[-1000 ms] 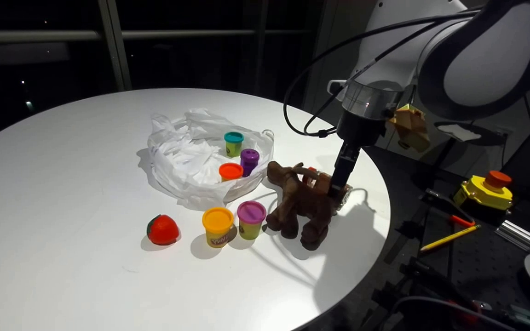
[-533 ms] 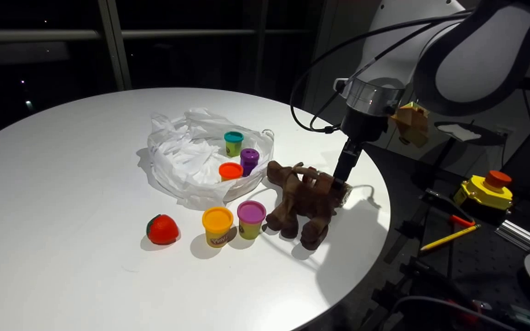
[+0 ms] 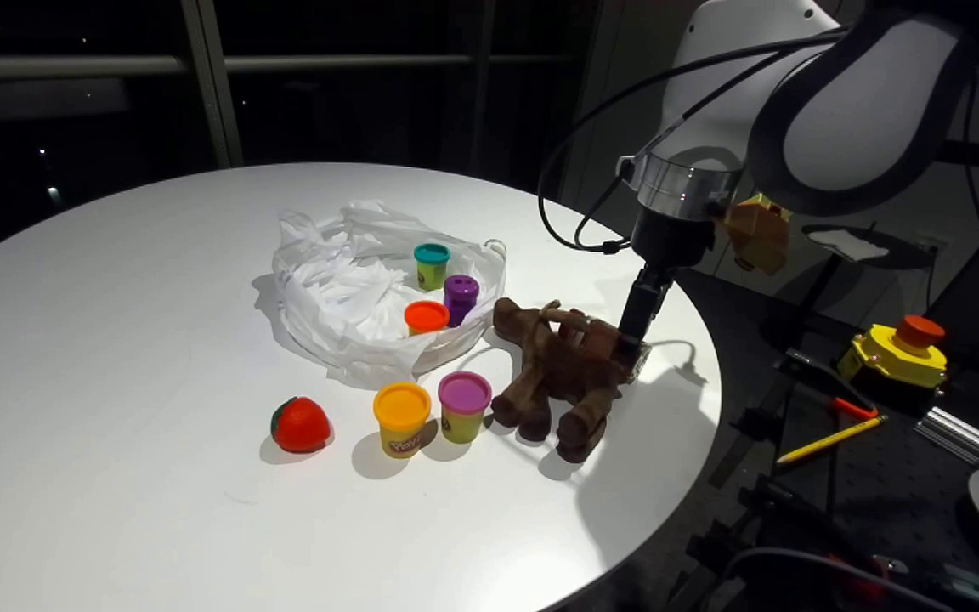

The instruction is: Place the containers, strawberry toy and deer toy inside the white plastic bag

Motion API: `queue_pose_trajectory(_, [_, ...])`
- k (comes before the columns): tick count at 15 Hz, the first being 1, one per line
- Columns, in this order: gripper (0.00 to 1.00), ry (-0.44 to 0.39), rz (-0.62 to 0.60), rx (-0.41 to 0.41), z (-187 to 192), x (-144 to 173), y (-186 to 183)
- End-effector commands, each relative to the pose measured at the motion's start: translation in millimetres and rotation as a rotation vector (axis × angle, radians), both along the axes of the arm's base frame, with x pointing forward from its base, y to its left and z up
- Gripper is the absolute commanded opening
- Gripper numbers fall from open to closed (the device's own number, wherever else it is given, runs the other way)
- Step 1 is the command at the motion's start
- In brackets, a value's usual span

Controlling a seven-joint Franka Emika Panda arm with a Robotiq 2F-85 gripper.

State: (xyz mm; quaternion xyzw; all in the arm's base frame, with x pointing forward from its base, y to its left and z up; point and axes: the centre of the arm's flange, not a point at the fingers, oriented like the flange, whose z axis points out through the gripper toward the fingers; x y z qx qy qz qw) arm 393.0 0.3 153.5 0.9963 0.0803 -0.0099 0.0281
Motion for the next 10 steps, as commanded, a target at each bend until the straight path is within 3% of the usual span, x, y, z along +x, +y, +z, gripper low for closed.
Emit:
queue_pose_trajectory(1, [1.00,0.033,-0.034,0.014,0,12,-4])
queue_pose_trajectory(10, [1.00,0.095,-0.039,0.024,-12,19,9])
